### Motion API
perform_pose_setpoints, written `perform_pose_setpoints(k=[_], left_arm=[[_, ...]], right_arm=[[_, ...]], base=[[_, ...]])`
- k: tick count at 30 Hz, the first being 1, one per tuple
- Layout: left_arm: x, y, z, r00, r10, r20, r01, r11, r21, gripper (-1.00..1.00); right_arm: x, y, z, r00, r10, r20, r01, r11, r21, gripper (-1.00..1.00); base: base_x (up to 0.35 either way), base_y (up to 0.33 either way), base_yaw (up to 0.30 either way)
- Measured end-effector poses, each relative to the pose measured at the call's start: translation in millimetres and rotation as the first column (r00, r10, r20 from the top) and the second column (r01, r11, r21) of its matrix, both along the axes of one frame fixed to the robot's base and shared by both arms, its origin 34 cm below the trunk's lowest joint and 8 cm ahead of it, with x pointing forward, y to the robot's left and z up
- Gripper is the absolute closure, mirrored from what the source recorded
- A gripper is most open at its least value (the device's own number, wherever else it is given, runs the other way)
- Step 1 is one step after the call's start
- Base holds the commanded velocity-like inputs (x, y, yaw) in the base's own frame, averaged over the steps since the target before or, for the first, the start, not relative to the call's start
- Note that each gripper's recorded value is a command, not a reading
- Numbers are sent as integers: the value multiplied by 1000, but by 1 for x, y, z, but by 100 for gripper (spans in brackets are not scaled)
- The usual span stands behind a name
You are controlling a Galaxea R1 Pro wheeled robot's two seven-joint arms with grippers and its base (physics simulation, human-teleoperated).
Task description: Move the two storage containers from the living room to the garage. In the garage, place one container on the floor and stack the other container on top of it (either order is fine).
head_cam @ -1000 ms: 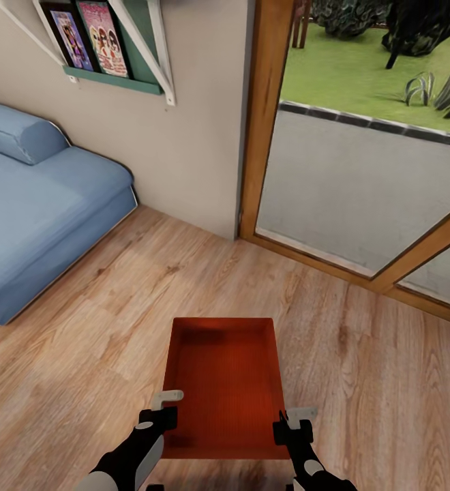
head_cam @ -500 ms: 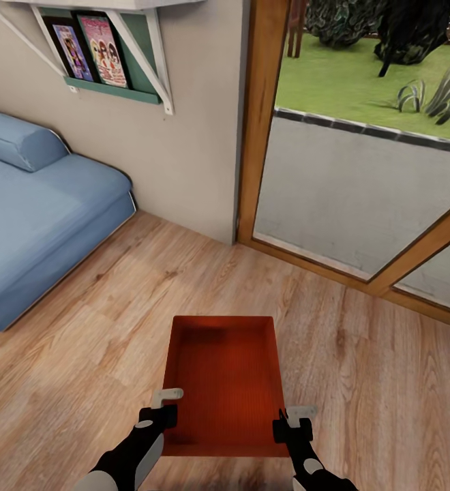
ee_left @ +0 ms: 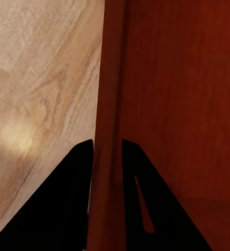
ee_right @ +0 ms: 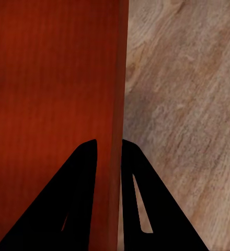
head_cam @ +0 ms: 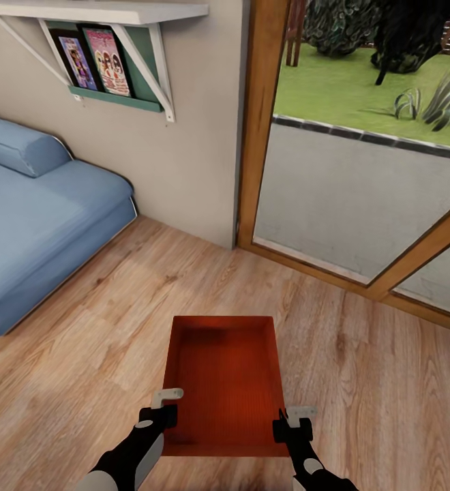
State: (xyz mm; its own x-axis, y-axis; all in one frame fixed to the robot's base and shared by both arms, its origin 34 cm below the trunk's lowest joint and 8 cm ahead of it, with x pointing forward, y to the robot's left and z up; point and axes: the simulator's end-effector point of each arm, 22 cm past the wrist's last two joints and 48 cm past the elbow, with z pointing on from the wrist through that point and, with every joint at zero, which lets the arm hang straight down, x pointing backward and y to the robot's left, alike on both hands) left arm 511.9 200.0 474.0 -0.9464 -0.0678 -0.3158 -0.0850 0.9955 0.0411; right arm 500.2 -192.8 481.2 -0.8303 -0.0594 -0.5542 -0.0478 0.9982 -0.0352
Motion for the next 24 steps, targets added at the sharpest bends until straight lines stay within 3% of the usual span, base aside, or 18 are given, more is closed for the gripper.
perform_pose_setpoints(k=[24], left_arm=[[14,0,14,999,0,36,0,1000,0,100]], right_arm=[[14,0,13,999,0,36,0,1000,0,100]], base=[[0,0,0]])
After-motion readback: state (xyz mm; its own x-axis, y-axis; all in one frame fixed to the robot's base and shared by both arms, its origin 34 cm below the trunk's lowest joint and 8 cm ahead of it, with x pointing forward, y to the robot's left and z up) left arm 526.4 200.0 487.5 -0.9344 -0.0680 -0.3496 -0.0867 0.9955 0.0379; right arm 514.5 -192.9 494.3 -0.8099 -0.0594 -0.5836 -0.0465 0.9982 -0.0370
